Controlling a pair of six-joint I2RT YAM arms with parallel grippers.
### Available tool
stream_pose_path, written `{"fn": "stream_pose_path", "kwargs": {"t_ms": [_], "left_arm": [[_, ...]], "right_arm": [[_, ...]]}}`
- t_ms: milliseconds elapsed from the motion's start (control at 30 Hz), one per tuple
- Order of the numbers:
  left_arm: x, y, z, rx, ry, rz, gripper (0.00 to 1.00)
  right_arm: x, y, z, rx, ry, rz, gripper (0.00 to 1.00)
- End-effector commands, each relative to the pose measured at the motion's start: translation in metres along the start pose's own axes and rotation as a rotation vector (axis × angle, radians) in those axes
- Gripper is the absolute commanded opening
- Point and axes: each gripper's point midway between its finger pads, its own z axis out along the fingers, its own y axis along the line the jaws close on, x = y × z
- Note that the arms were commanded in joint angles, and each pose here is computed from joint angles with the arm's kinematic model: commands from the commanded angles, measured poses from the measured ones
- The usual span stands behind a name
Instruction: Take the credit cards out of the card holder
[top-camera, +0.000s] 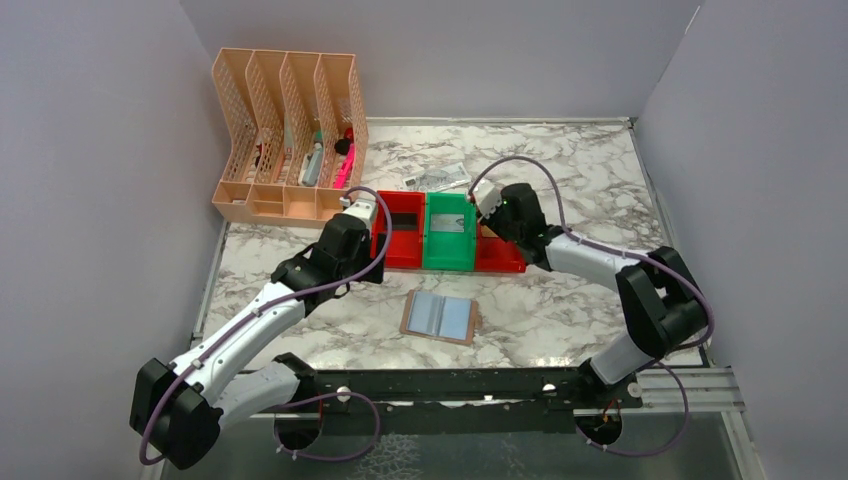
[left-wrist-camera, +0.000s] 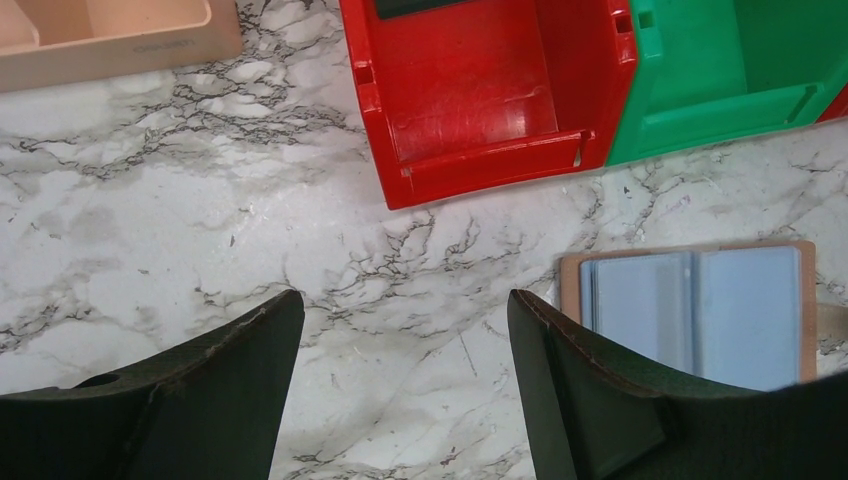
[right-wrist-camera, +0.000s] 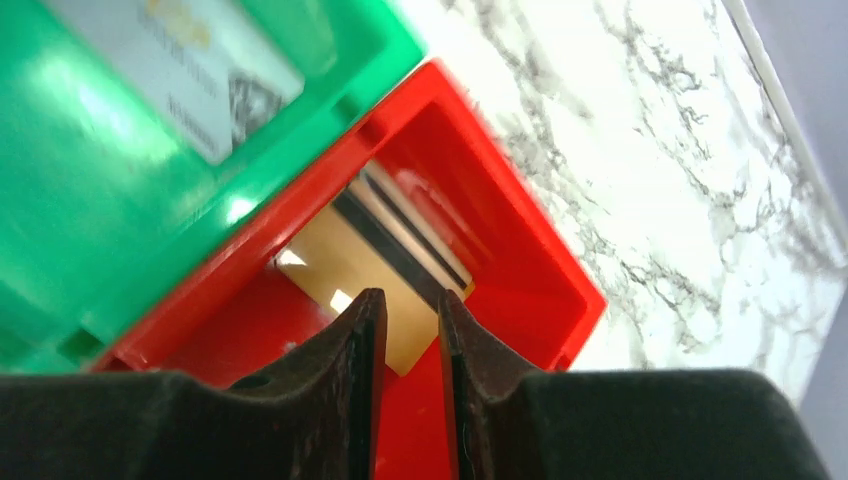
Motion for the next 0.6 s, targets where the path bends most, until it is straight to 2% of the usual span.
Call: {"fn": "stream_pose_path", "kwargs": {"t_ms": [0, 100, 267, 567], "left_arm": [[-0.003, -0.002, 0.001, 0.017, -0.007, -0.001, 0.78], [-0.003, -0.002, 0.001, 0.017, -0.007, -0.001, 0.78], [-0.002, -0.002, 0.001, 0.021, -0.005, -0.001, 0.78], [-0.002, -0.004, 0.000, 0.028, -0.006, -0.002, 0.78]], "right_arm": [[-0.042, -0.025, -0.021, 0.072, -0.044, 0.445, 0.29], [-0.026, -0.002, -0.027, 0.029, 0.119, 0.709, 0.28], [-0.002, 0.030, -0.032, 0.019, 0.269, 0.956, 0.18], [0.019, 0.040, -0.013, 0.084, 0.348, 1.020, 0.16]]}}
